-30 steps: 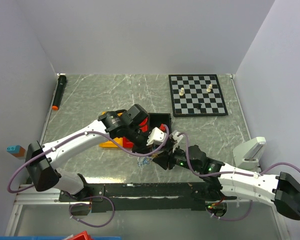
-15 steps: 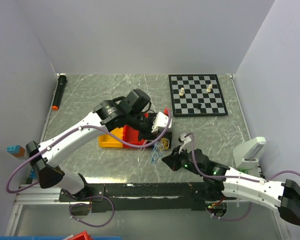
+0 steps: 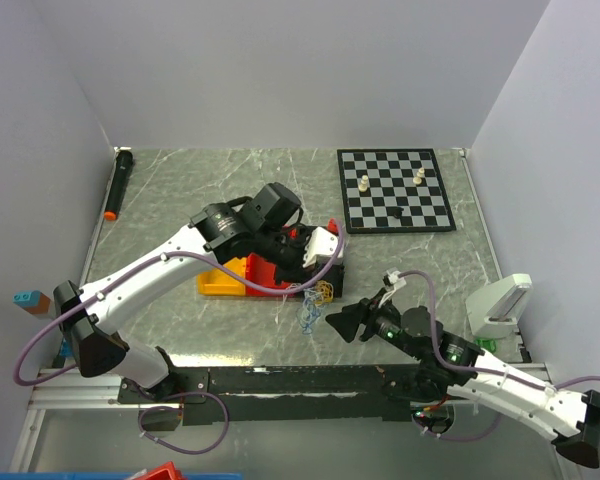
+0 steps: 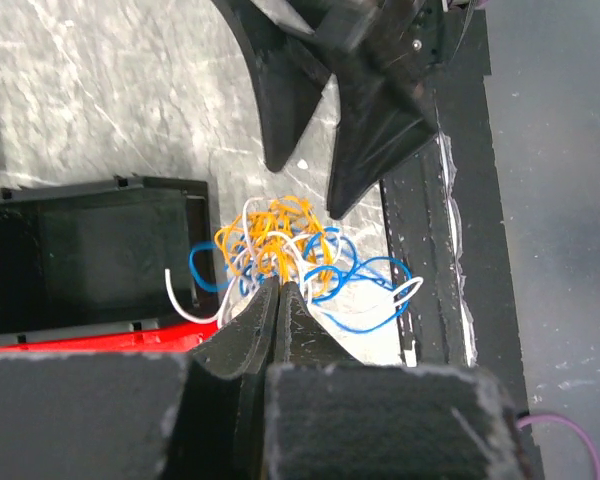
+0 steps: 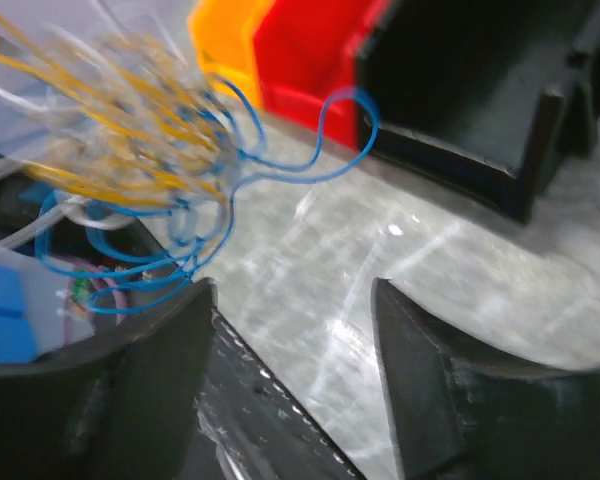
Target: Untangle the cables
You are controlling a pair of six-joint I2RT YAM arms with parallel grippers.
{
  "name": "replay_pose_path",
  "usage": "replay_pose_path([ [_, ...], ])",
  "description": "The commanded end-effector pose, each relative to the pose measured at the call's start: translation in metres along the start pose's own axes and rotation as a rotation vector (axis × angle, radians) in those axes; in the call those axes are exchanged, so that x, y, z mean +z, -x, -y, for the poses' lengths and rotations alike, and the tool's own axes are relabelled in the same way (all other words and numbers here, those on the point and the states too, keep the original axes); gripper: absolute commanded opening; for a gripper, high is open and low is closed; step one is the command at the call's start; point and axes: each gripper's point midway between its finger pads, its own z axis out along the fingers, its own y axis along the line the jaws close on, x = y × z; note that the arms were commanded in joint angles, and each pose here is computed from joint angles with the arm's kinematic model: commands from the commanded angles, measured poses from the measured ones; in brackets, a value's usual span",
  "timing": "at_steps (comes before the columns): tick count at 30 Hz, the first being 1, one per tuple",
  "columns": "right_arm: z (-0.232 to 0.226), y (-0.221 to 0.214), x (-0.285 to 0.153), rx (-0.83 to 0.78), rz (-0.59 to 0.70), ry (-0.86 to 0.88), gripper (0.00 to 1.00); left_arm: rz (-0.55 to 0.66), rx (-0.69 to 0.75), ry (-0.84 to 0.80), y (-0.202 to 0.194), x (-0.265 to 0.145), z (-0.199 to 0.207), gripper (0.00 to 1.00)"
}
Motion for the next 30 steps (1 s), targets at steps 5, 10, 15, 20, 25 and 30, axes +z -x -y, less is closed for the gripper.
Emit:
replay_pose_path([
  [5, -0.038, 0.026, 0.003, -0.012, 0.079, 0.161, 0.81, 0.056, 0.002, 0.042, 0.017, -0.011, -0.002, 0.01],
  [10, -0.043, 0.024, 0.013, 0.004, 0.069, 0.172, 0.8, 0.068, -0.011, 0.058, 0.021, -0.013, -0.004, 0.01],
  [15, -0.026, 0.043, 0.017, 0.072, 0.19, 0.086, 0.73, 0.079, -0.022, 0.05, 0.025, -0.012, 0.0, 0.01],
  [20, -0.028, 0.056, 0.024, 0.093, 0.235, 0.064, 0.66, 0.085, -0.023, 0.056, 0.028, -0.012, 0.0, 0.01],
  [25, -0.033, 0.056, 0.036, 0.109, 0.219, 0.059, 0.52, 0.09, -0.032, 0.061, 0.031, -0.012, -0.001, 0.01],
  [30, -0.022, 0.047, 0.034, 0.126, 0.193, 0.013, 0.17, 0.082, -0.025, 0.077, 0.028, -0.014, -0.002, 0.01],
])
